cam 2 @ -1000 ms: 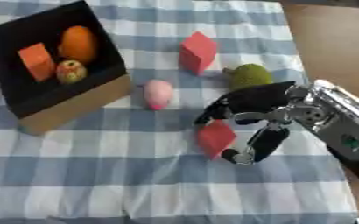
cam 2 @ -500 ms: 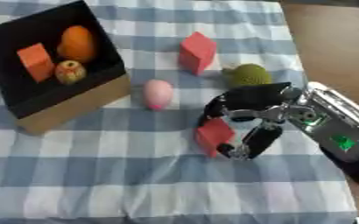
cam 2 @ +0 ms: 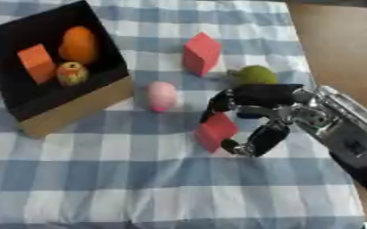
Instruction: Pick up objects on the table and place them in the box.
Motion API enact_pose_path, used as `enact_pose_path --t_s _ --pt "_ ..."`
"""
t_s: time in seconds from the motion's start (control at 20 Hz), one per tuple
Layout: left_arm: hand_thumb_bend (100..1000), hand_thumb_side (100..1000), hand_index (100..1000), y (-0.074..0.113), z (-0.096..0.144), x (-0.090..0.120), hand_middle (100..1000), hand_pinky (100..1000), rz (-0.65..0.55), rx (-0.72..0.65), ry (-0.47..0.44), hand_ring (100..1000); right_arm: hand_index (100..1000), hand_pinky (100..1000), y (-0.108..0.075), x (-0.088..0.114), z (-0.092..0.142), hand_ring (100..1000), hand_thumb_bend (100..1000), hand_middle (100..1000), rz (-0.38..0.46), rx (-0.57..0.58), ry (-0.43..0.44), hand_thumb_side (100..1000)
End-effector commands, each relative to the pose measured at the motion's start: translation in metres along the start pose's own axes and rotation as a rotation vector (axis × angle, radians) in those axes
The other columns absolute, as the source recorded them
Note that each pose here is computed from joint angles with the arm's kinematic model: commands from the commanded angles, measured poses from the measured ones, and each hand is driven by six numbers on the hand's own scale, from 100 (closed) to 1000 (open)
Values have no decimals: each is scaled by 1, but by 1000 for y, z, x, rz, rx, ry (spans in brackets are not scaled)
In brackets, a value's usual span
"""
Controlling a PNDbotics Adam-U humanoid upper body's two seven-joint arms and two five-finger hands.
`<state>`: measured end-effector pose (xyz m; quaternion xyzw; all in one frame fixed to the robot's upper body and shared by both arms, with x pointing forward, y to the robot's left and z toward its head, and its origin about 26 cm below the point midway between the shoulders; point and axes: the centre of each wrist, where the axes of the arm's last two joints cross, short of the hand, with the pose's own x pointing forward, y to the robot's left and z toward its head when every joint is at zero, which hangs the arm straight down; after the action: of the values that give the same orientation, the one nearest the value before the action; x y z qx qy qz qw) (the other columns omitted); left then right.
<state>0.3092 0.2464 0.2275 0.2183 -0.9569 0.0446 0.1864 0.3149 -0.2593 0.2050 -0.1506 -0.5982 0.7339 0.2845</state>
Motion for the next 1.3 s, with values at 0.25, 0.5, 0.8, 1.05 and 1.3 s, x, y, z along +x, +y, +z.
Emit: enact_pose_path --t_s 0.25,0.5,0.8,1.05,1.3 --pt "567 632 799 1 -7 5 741 741 2 10 -35 891 666 835 -49 18 24 670 100 485 53 -143 -44 100" --pt "567 635 799 1 -8 6 740 742 5 11 -41 889 664 836 -82 25 26 666 100 484 84 -215 -81 100" --pt "575 622 798 -2 -11 7 739 743 21 19 -55 887 663 836 -122 32 11 669 100 487 86 -248 -106 100" --pt "586 610 797 -8 -16 11 734 745 58 27 -96 875 659 836 -152 19 -29 670 100 485 111 -291 -111 100" --pt "592 604 797 -19 -22 18 730 748 123 19 -149 868 664 839 -169 6 -76 666 100 486 97 -347 -112 100"
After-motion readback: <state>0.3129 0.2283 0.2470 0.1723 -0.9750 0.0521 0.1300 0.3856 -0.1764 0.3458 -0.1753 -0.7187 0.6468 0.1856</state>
